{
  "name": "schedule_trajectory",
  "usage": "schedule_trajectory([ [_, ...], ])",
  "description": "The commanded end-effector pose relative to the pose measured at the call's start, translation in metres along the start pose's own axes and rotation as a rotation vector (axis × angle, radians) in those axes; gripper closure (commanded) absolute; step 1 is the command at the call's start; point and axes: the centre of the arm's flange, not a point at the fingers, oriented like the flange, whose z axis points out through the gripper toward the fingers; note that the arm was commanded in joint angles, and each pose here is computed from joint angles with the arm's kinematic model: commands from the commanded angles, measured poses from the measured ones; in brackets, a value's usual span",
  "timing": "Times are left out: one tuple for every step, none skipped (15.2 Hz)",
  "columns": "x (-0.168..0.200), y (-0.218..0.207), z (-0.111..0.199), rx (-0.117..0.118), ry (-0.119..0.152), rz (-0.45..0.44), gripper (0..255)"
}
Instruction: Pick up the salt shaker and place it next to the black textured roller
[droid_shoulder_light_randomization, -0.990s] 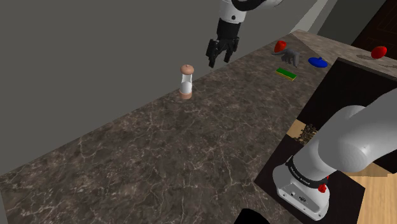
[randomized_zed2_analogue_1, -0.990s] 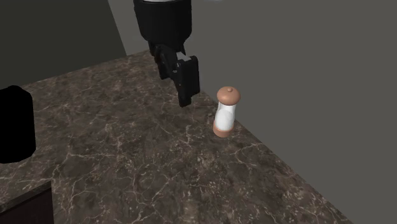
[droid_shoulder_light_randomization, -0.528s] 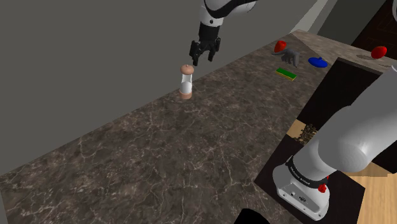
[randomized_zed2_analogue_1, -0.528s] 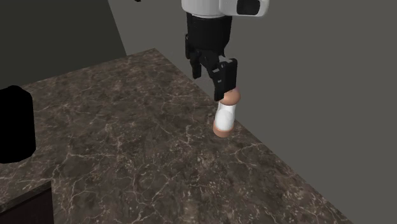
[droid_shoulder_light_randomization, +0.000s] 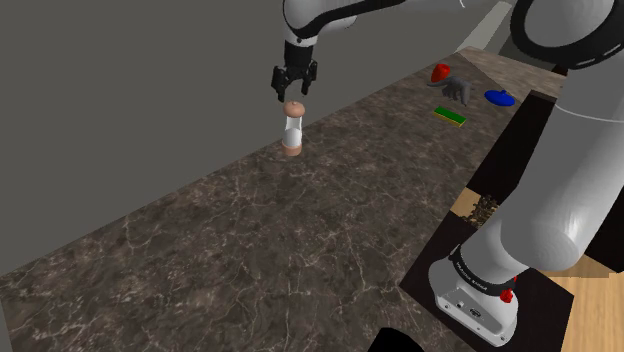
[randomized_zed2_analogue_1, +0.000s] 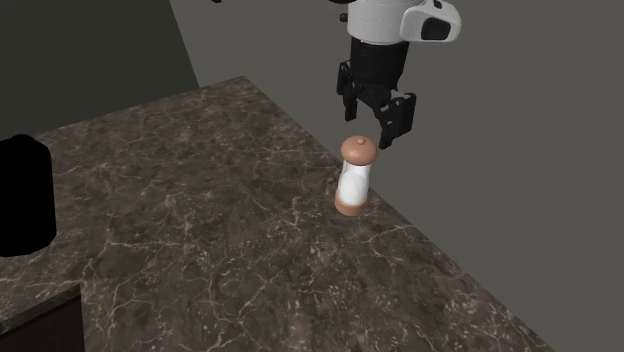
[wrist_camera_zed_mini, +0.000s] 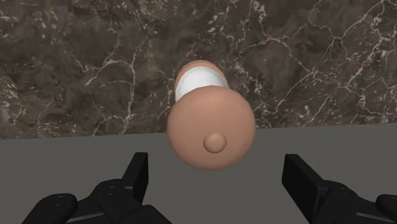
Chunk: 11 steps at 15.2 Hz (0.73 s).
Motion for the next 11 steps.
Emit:
schedule_trajectory([
  [0.006,0.0,0.01,-0.001,0.002,0.0,0],
  [0.006,0.0,0.016,-0.001,0.002,0.0,0],
  [0.006,0.0,0.021,-0.001,0.002,0.0,0],
  [0.006,0.0,0.026,-0.001,0.002,0.0,0],
  [0.006,0.0,0.031,-0.001,0.002,0.0,0],
  [0.006,0.0,0.037,-0.001,0.002,0.0,0],
  [0.006,0.0,0.04,-0.001,0.002,-0.001,0],
  [0.006,0.0,0.04,-0.001,0.002,0.0,0],
  [0.006,0.0,0.04,-0.001,0.002,0.0,0],
  [0.006,0.0,0.04,-0.001,0.002,0.0,0],
  [0.006,0.0,0.04,-0.001,0.002,0.0,0],
])
